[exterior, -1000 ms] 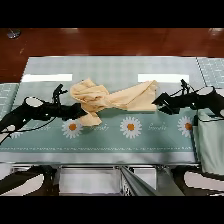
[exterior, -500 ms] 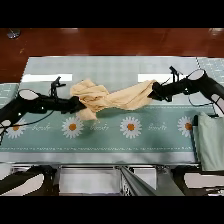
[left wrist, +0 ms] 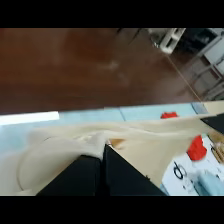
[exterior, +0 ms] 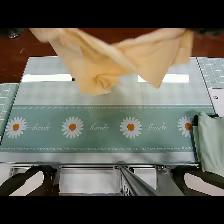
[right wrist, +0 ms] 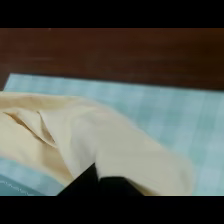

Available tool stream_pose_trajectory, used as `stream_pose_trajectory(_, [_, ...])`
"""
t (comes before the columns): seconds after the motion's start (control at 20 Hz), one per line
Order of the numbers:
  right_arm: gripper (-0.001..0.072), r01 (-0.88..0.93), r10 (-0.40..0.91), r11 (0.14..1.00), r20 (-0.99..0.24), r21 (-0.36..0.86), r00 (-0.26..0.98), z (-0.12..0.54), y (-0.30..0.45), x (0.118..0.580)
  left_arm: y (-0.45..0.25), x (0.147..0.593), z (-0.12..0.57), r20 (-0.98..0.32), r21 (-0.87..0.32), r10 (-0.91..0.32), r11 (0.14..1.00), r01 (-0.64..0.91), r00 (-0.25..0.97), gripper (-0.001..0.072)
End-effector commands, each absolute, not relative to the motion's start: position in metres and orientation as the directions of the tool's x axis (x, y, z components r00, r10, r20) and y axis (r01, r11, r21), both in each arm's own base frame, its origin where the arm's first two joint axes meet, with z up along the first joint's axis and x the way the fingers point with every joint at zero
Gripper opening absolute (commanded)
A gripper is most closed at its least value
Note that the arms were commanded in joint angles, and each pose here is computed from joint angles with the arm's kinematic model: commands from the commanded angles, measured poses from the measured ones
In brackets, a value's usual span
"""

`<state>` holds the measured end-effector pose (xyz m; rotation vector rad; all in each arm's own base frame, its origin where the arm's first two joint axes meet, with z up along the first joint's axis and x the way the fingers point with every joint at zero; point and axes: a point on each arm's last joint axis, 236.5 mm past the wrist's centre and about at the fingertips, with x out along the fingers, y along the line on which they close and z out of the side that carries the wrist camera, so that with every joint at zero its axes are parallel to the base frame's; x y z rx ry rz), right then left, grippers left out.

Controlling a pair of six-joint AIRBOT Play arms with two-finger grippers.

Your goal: Fold the shirts.

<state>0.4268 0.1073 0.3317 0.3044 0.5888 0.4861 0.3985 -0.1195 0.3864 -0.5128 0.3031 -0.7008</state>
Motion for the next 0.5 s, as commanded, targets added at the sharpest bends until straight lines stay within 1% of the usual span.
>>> stream_pose_trajectory(0.0, [0.0017, -0.368, 0.41, 0.91, -0.286, 0.192, 0.866, 0.438, 0.089, 0.335, -0.104, 0.322, 0.509, 0.096, -0.305, -0.613, 0.732, 0.61, 0.784, 0.0037])
stream_pose_trajectory(0.1, [0.0017, -0.344, 0.361, 0.932, -0.206, 0.114, 0.909, 0.47, 0.081, 0.28, -0.098, 0.283, 0.531, 0.103, -0.179, -0.557, 0.804, 0.566, 0.824, 0.0037])
stream_pose_trajectory(0.2, [0.0017, -0.306, 0.31, 0.951, -0.141, 0.05, 0.94, 0.489, 0.073, 0.23, -0.086, 0.249, 0.541, 0.111, -0.068, -0.44, 0.891, 0.448, 0.891, 0.0037])
stream_pose_trajectory(0.25, [0.0017, -0.277, 0.277, 0.961, -0.128, 0.024, 0.952, 0.492, 0.067, 0.207, -0.081, 0.234, 0.544, 0.117, -0.024, -0.377, 0.924, 0.382, 0.919, 0.0037])
stream_pose_trajectory(0.3, [0.0017, -0.247, 0.246, 0.969, -0.137, 0.008, 0.96, 0.489, 0.06, 0.189, -0.076, 0.219, 0.546, 0.123, 0.004, -0.316, 0.948, 0.318, 0.941, 0.0037])
stream_pose_trajectory(0.35, [0.0017, -0.201, 0.198, 0.98, -0.175, -0.001, 0.964, 0.478, 0.05, 0.173, -0.075, 0.205, 0.548, 0.135, 0.037, -0.278, 0.96, 0.276, 0.951, 0.0037])
stream_pose_trajectory(0.45, [0.0018, -0.13, 0.126, 0.991, -0.3, 0.004, 0.946, 0.445, 0.034, 0.148, -0.067, 0.183, 0.55, 0.15, 0.099, -0.215, 0.974, 0.202, 0.965, 0.0037])
